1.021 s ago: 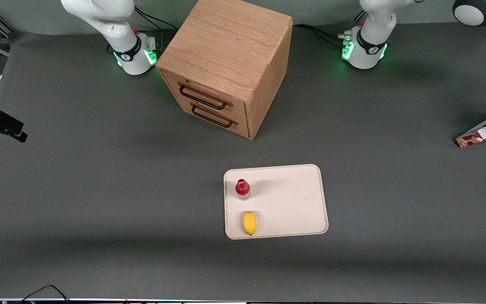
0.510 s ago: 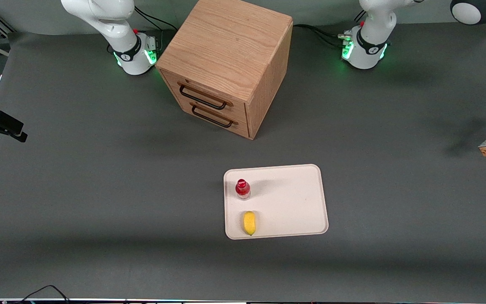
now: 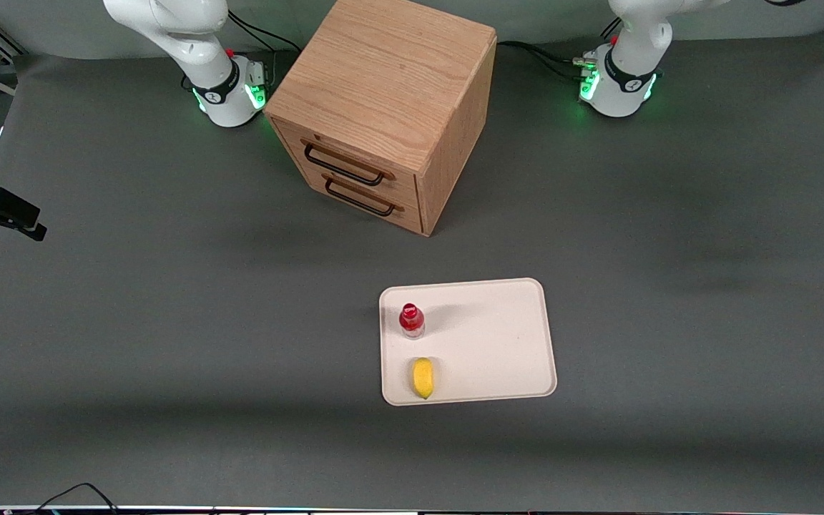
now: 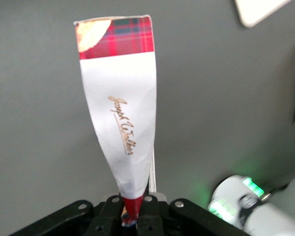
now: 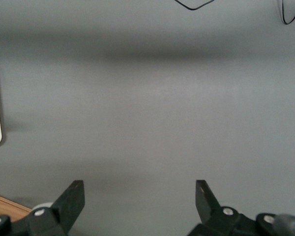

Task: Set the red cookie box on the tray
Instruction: 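Carry the upright cookie box with the left gripper toward the white tray, then lower the cookie box onto the tray beside the apple and lemon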

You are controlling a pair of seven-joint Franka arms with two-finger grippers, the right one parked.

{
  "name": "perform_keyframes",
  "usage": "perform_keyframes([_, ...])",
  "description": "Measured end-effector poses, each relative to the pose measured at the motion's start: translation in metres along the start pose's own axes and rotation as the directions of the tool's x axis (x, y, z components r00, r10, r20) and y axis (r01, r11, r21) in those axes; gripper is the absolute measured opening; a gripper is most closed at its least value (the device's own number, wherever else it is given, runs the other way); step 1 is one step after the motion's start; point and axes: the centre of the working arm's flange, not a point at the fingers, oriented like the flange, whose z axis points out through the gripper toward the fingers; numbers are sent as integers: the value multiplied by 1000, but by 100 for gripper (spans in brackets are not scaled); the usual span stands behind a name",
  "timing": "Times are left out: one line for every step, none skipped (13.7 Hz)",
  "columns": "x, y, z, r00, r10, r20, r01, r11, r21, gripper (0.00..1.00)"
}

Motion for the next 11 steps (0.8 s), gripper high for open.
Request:
perform_keyframes([24, 36, -7, 998, -55, -7, 55, 998, 7, 7])
perform_keyframes([44, 70, -11, 994, -113, -12, 113, 994, 7, 7])
perform_keyframes([63, 100, -11, 986, -166, -13, 166, 986, 3, 7])
perform_keyframes([79, 126, -9, 978, -207, -10, 207, 978, -2, 7])
perform_keyframes([94, 149, -5, 970, -244, -6, 244, 970, -4, 7])
perform_keyframes([108, 169, 1, 960, -279, -6, 279, 960, 0, 7])
perform_keyframes([124, 189, 7, 950, -312, -18, 312, 950, 7, 7])
perform_keyframes([143, 212, 16, 938, -346, -39, 346, 938, 17, 7])
perform_keyframes([162, 234, 30, 925, -375, -63, 377, 926, 26, 7])
perform_keyframes([181, 256, 46, 914, -396, -84, 400, 916, 31, 7])
perform_keyframes([204, 282, 75, 903, -418, -101, 423, 906, 34, 7])
